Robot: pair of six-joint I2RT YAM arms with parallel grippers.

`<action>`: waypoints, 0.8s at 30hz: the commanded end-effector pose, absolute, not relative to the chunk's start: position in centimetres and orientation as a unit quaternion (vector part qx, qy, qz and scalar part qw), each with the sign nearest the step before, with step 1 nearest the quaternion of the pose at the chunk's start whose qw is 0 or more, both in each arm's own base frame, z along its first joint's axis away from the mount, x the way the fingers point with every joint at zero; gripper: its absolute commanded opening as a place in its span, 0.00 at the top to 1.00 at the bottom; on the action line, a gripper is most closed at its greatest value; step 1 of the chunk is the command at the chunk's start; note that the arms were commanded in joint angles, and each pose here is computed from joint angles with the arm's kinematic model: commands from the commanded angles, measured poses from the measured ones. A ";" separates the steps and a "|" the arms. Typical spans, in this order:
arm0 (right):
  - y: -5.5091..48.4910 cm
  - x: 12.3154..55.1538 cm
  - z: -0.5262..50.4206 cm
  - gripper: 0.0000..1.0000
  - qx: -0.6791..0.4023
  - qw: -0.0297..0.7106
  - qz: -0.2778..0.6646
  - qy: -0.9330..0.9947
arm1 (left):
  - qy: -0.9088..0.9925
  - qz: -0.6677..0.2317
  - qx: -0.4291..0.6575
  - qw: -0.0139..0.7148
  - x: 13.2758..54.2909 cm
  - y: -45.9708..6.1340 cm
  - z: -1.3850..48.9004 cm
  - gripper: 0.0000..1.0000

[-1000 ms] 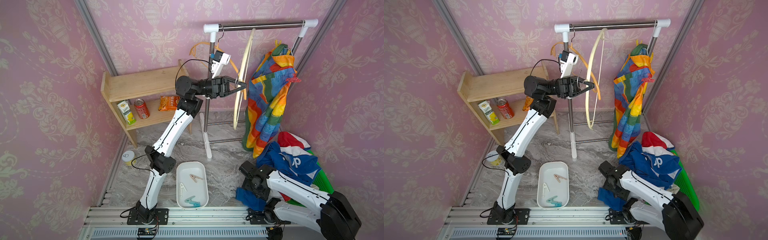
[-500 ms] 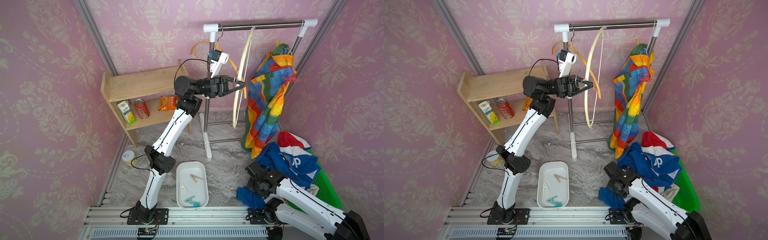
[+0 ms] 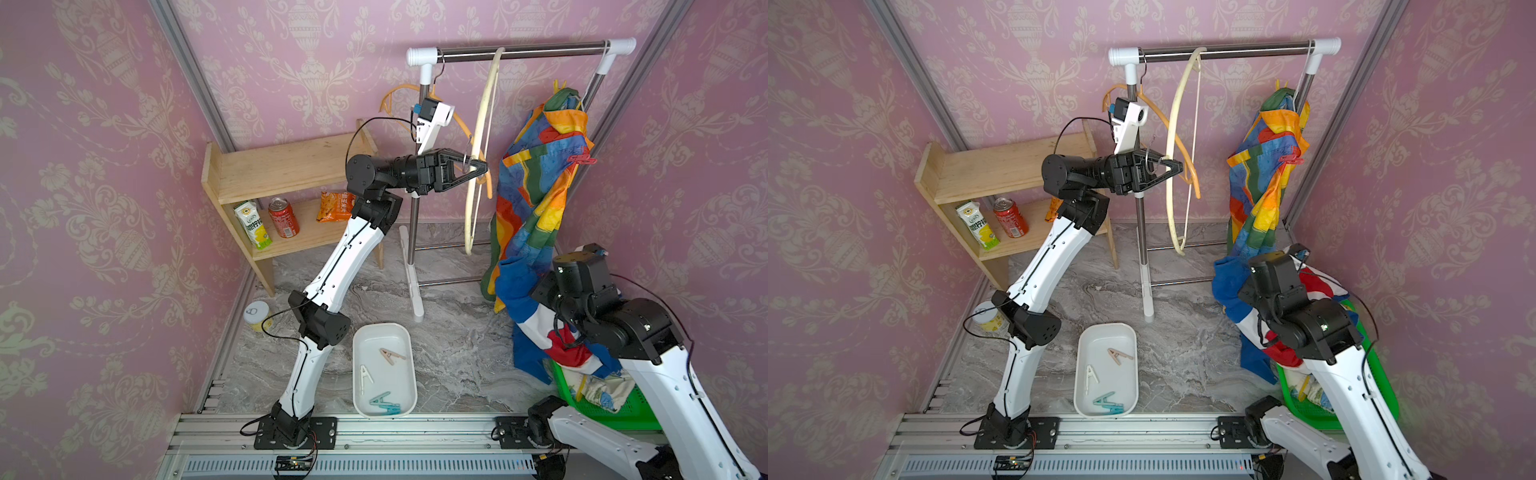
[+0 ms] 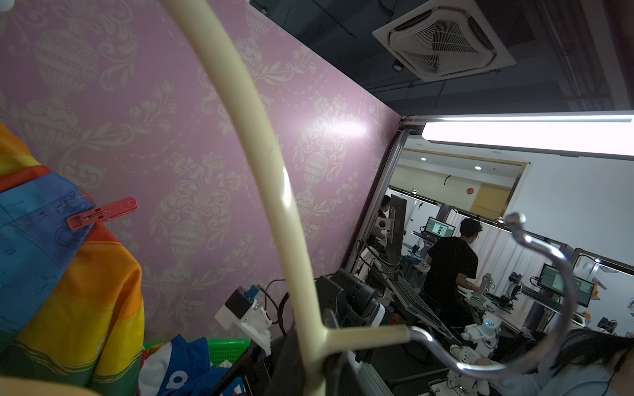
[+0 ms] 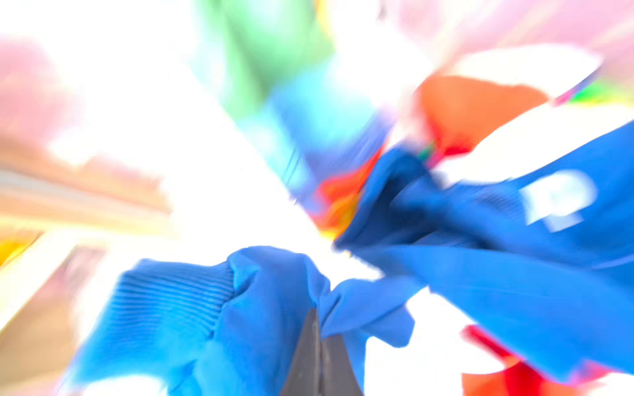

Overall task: Remove the clothespins securing jackets to the hanger
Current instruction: Adjust the jacket in the basket.

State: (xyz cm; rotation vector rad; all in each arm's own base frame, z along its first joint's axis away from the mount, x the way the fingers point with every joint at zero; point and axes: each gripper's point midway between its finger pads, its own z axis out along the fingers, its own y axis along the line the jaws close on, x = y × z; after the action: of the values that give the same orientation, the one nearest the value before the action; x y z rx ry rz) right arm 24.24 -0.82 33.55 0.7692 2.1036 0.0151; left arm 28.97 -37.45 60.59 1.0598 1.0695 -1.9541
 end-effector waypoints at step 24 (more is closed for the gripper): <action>-19.4 18.3 7.3 1.00 0.571 0.104 -0.071 0.811 | 0.381 -0.736 0.410 0.381 29.4 -34.4 62.3 1.00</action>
State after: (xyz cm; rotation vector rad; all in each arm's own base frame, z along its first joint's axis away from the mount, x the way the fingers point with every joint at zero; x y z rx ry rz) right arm 17.53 -19.05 8.94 1.6998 2.3663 -0.2402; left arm 30.37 -35.65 60.94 1.0322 1.0555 -1.9134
